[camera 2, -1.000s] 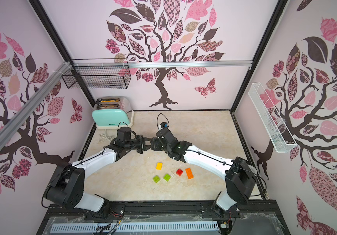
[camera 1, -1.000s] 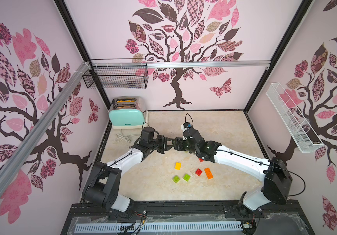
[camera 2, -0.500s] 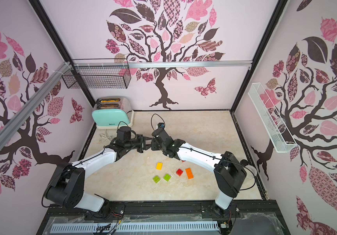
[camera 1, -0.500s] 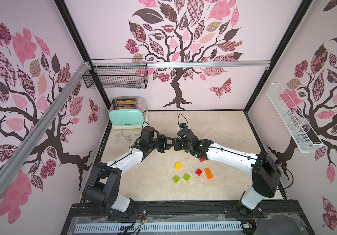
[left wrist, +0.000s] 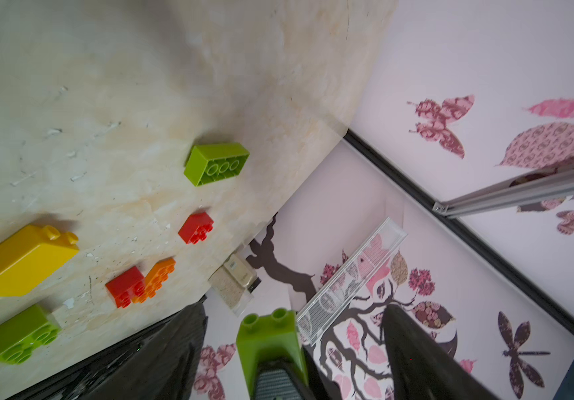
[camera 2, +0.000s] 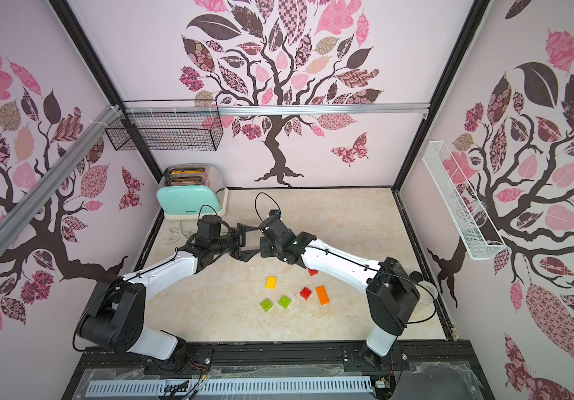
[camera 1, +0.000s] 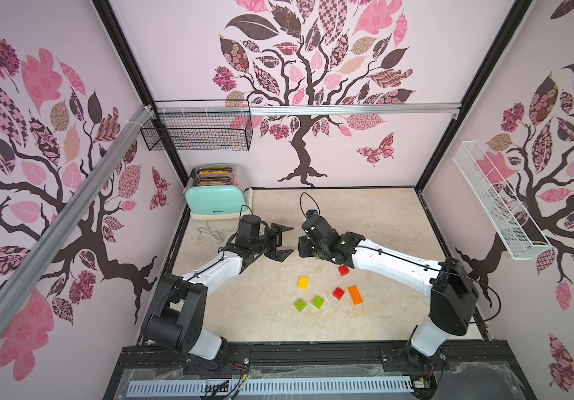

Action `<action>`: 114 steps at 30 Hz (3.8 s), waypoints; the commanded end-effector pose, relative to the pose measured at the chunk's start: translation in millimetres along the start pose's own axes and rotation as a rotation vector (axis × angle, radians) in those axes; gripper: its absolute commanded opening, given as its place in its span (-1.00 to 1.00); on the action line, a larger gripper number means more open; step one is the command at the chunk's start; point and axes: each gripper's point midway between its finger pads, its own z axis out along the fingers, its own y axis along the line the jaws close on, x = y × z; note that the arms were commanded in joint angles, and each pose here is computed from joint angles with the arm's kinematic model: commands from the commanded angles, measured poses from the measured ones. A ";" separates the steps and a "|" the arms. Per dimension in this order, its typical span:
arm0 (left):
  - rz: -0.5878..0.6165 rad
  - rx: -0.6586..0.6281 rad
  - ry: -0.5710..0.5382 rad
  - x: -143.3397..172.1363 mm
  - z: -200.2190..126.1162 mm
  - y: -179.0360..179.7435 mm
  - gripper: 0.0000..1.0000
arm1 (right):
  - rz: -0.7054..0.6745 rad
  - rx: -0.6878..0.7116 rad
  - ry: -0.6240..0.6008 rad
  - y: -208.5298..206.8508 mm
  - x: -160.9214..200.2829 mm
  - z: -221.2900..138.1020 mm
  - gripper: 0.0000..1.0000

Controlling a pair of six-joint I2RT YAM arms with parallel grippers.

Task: Assemble a giraffe with lego
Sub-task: Pick up the lego brick from the center of the board, then assemble the lego brick with the lego brick.

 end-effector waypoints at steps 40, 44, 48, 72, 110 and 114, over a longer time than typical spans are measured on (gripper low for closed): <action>1.913 -0.196 -0.180 15.6 -134.5 46.2 0.96 | -0.411 0.087 0.544 -61.5 -30.9 9.6 -1.00; 1.925 -0.171 -0.163 19.3 -129.1 51.1 0.96 | -0.418 0.106 0.619 -71.5 -13.1 35.7 -1.00; 1.913 -0.179 -0.151 16.8 -126.0 54.3 0.96 | -0.406 0.113 0.655 -75.1 -4.2 50.2 -1.00; 1.911 -0.198 -0.173 7.1 -120.8 60.9 0.96 | -0.294 0.145 0.764 -94.6 29.8 93.8 -1.00; 1.911 -0.200 -0.174 5.5 -120.0 64.1 0.96 | -0.219 0.154 0.815 -103.5 62.3 99.3 -1.00; 1.912 -0.198 -0.177 5.9 -120.6 63.2 0.96 | -0.264 0.160 0.825 -106.6 65.2 95.9 -1.00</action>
